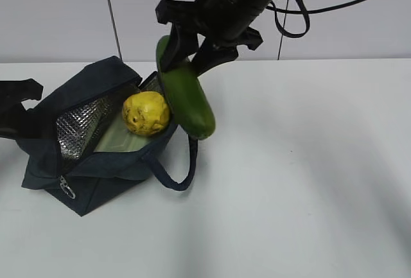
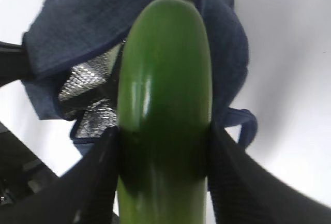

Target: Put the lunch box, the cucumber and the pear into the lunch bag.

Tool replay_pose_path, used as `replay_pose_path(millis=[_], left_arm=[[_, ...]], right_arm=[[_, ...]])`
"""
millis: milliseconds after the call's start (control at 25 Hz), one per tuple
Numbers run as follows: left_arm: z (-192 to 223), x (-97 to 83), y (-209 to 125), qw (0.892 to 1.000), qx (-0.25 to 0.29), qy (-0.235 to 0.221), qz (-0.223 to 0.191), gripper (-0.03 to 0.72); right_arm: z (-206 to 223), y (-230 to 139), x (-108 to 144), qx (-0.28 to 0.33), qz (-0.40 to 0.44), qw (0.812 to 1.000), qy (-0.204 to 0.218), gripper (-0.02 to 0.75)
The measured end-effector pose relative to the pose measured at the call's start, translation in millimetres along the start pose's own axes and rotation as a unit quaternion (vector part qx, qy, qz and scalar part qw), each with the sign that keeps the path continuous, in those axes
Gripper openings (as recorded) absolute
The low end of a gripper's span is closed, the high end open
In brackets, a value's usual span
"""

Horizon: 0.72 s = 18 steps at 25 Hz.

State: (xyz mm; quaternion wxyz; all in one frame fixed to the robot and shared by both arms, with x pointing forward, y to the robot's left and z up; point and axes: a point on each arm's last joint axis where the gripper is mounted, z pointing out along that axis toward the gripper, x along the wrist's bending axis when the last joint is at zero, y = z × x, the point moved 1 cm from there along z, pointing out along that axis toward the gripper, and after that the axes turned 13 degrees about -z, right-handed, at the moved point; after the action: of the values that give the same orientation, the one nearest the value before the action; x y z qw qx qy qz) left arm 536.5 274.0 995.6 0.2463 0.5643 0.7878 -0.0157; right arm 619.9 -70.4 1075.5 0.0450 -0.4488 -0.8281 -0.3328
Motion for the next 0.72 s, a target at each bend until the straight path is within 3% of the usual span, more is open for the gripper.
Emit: replay_pose_path(millis=[240,560,720], left_arm=[[0.0,-1.0,0.0,1.000,0.000,-0.005,-0.005,0.001],[0.0,-3.0,-0.1,1.000,0.000,-0.015,-0.016,0.001],[0.0,-3.1,-0.2,1.000,0.001,-0.015,-0.016,0.001]], right_arm=[[7.7,10.0,25.5,-0.050,0.003,0.998,0.036,0.354],[23.0,16.2,69.9,-0.102,-0.029,0.993,0.052,0.353],[44.6,12.2,80.2,-0.093,-0.032,0.993,0.060,0.353]])
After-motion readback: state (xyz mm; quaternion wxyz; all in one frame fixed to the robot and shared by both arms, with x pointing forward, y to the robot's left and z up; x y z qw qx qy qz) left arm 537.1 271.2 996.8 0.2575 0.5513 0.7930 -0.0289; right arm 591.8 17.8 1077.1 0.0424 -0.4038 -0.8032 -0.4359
